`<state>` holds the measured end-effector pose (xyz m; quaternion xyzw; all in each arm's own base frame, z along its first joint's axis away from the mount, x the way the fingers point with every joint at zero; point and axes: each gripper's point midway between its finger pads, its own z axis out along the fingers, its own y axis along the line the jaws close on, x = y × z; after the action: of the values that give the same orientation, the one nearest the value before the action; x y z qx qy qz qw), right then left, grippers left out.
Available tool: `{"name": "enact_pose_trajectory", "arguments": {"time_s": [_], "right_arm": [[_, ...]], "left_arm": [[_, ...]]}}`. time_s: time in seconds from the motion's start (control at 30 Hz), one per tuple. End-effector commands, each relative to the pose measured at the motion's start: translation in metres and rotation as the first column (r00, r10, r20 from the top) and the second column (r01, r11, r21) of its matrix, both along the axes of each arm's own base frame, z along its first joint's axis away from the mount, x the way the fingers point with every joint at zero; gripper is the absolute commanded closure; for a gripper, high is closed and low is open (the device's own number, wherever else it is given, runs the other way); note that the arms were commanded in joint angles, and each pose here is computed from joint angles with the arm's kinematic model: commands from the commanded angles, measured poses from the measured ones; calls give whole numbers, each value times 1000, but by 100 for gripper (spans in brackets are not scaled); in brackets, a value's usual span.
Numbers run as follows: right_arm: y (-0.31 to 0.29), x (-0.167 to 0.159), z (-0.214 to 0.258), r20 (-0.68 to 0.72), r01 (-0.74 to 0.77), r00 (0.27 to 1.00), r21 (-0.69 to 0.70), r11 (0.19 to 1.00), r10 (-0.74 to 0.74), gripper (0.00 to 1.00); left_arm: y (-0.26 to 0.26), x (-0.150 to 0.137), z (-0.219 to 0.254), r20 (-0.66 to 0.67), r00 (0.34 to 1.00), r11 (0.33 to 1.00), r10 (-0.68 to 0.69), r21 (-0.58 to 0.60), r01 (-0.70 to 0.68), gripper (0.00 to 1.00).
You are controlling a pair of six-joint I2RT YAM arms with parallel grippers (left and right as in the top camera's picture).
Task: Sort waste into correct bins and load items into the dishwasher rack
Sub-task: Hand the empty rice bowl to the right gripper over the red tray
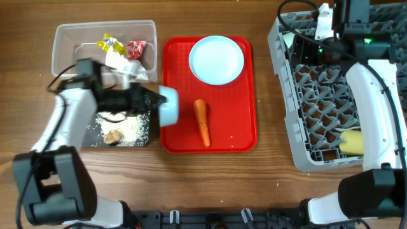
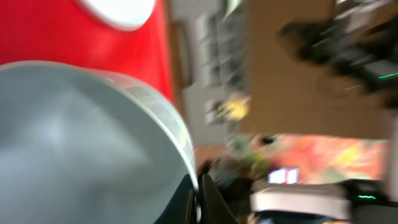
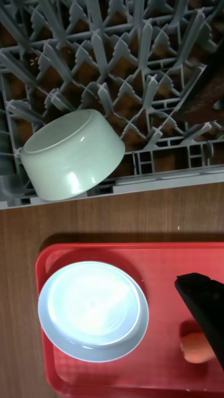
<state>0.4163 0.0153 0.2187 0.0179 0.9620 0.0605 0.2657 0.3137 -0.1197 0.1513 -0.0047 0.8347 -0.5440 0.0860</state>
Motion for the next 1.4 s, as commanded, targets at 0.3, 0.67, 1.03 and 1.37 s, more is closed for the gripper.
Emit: {"name": "enact_pose_trajectory", "arguments": {"time_s": [0.3, 0.67, 1.03, 1.37], "right_arm": [[8, -4, 5, 6, -30, 1000, 30, 999, 30, 12], [155, -22, -6, 7, -387, 918, 238, 891, 397, 12], [297, -94, -135, -253, -656, 674, 227, 720, 694, 35], [305, -98, -179, -329, -645, 658, 219, 732, 677, 55]], "left_arm": [[-69, -23, -85, 53, 989, 576, -135, 817, 35, 34], [60, 32, 73, 330, 850, 590, 410, 615, -523, 7], [122, 18, 48, 221, 802, 486, 555, 696, -529, 0], [127, 19, 41, 218, 798, 459, 562, 721, -520, 0]]}}
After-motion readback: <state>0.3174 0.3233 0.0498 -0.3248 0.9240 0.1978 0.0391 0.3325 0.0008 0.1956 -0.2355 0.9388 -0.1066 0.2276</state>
